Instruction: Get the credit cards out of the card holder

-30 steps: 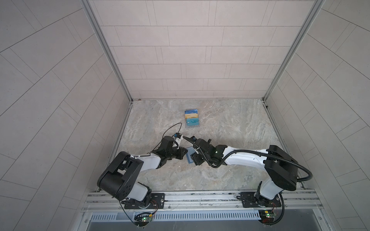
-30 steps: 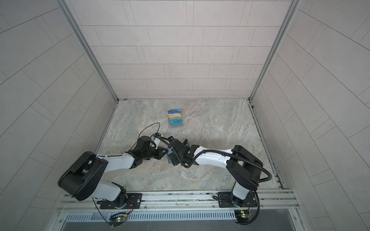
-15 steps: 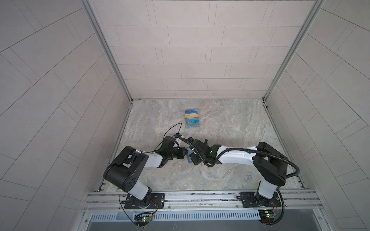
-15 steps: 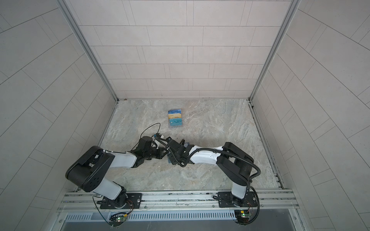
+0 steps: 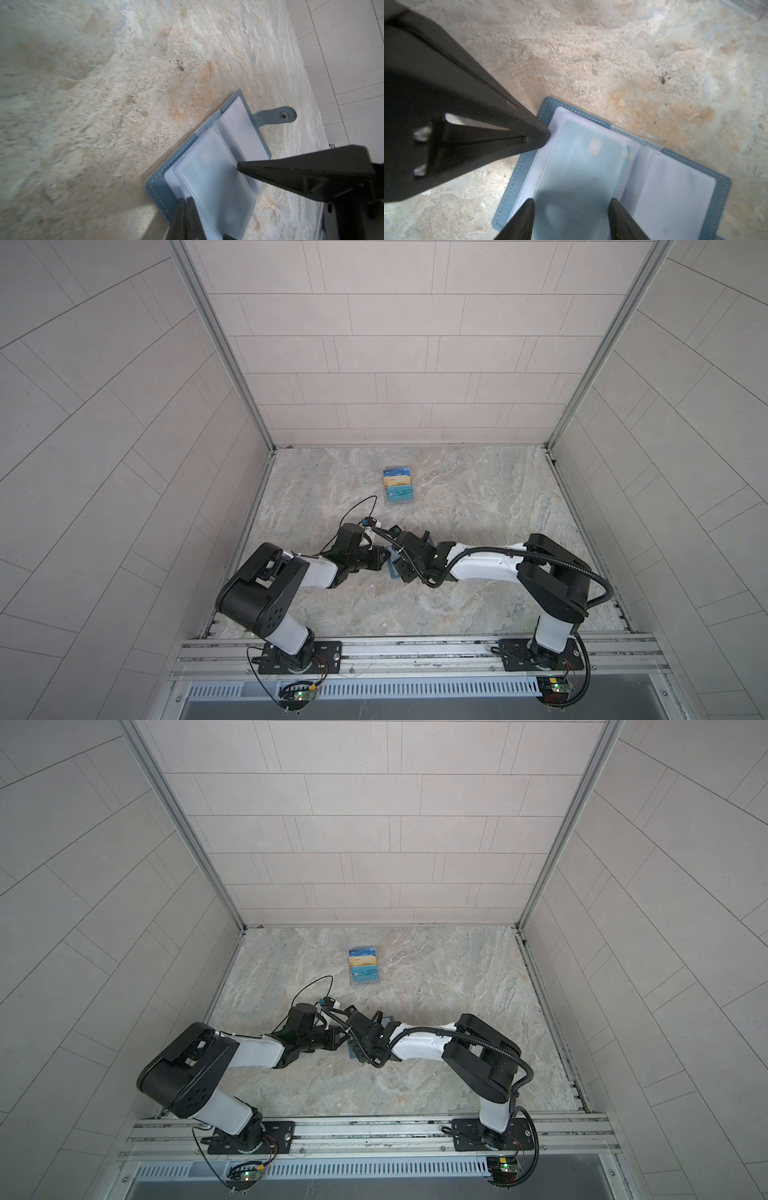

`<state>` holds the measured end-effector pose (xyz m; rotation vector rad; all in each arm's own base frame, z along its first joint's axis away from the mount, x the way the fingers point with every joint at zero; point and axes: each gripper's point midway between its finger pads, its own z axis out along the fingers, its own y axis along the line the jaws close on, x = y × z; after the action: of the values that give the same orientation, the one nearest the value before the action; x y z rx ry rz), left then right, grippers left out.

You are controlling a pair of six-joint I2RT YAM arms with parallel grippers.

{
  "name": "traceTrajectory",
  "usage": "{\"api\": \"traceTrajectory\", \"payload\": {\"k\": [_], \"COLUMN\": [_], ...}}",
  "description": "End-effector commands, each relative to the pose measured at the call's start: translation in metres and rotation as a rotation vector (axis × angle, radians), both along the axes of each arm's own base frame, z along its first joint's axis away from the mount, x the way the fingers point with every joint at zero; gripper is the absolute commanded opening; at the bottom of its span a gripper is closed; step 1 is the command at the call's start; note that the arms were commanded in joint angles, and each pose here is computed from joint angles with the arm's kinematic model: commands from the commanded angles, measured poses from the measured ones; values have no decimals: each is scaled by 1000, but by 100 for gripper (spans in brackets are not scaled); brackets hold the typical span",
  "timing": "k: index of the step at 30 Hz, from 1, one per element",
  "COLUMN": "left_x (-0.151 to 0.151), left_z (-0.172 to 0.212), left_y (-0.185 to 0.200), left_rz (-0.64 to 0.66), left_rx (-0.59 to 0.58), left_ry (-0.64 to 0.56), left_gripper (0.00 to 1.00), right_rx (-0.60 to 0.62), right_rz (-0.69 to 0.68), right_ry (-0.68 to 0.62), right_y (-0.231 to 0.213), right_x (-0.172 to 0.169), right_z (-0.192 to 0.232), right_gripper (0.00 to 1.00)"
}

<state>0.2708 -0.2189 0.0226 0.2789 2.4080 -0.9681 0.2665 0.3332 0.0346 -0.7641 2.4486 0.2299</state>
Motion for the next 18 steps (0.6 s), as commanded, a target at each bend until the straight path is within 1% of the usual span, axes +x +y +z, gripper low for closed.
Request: {"api": "traceTrajectory", "payload": {"k": [1,5,13,18], "left_x": [3,2,1,0], "left_z": [5,5,3,2], "left_y": [-3,-2,-1,0], "left_rz": [-4,-6,-6,-9], "left_rx": [-11,-6,-1,5], "left_ry": [-17,-18,-13,-7], "left_gripper": [0,0,0,0], "right_rx": [-51,-66,-1,-4], "right_rz": [-30,-38,12,10], "right_ry": [-13,-14,28,40], "right_y": [-9,-13,1,1], "right_x": [3,2,-5,-4], "right_z": [-7,-9,-6,-10], "right_gripper": [59,61,64,65]}}
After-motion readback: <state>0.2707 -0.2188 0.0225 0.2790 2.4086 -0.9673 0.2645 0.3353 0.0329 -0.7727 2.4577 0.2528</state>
